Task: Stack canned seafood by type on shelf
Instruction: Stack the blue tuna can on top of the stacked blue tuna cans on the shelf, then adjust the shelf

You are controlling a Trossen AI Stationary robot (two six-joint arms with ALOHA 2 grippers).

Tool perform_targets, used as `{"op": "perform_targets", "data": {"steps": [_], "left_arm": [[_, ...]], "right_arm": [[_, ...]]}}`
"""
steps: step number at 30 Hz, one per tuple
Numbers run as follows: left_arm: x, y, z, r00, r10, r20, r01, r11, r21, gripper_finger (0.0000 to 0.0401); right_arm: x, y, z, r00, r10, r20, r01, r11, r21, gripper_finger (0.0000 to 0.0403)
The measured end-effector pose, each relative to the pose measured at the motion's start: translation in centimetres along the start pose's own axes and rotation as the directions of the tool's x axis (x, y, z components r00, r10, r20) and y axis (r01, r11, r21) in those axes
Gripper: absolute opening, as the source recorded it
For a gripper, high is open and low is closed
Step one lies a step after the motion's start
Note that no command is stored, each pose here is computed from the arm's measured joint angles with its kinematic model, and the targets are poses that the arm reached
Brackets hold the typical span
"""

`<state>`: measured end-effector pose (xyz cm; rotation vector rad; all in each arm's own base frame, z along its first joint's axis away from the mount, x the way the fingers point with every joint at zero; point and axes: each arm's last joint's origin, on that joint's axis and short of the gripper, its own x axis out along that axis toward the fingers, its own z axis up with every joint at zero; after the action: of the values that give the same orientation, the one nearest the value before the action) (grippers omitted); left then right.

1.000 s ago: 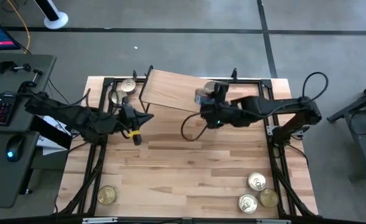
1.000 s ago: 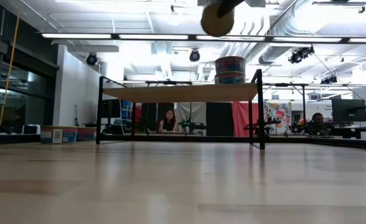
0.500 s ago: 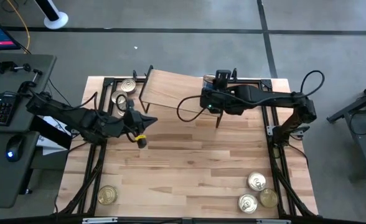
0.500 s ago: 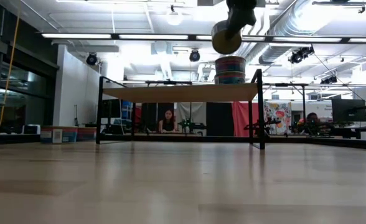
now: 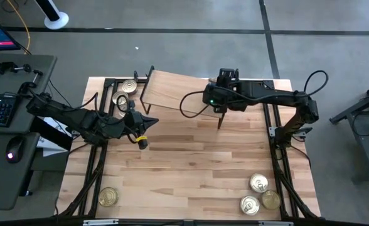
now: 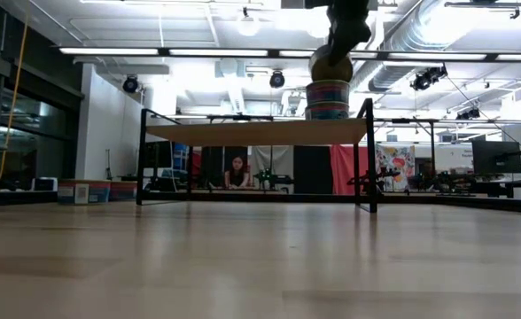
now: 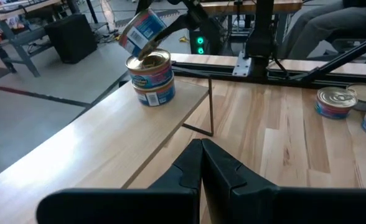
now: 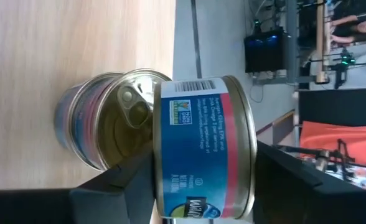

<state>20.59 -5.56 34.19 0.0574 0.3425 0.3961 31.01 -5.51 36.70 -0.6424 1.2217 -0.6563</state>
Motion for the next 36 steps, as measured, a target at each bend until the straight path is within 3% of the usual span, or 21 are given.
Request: {"op": "perform_targets", "data": {"steps": [9,17,22,27,33,36], "left_arm": [[0.0,0.0,0.0,1.000,0.000,0.000,0.000,1.000,0.000,0.0000],[0.0,0.0,0.0,1.000,0.000,-0.001,0.000,1.000,0.010,0.0000],[0.0,0.0,0.0,1.000,0.001,-0.001,-0.001,1.000,0.027,0.0000],[0.0,0.0,0.0,1.000,0.001,-0.001,-0.001,0.999,0.040,0.0000],[-0.6,0.5,0.2,1.000,0.000,0.018,-0.001,0.998,0.065,0.0000],[-0.9,0.9,0.4,1.000,0.010,0.030,-0.011,0.999,0.053,0.0000]], "right_arm": [[0.0,0.3,0.2,0.992,0.117,0.044,-0.118,0.993,0.014,0.0225],[0.0,0.3,0.2,0.990,0.129,0.047,-0.134,0.984,0.115,0.0226],[0.1,0.6,0.1,0.960,0.272,0.068,-0.279,0.952,0.127,0.0227],[-0.1,0.1,0.0,0.965,0.253,0.069,-0.260,0.956,0.136,0.0226],[-3.8,-1.4,-0.1,0.926,0.337,0.170,-0.370,0.899,0.235,0.0226],[-5.3,-0.8,-0.1,0.883,0.412,0.227,-0.465,0.836,0.292,0.0226]]}}
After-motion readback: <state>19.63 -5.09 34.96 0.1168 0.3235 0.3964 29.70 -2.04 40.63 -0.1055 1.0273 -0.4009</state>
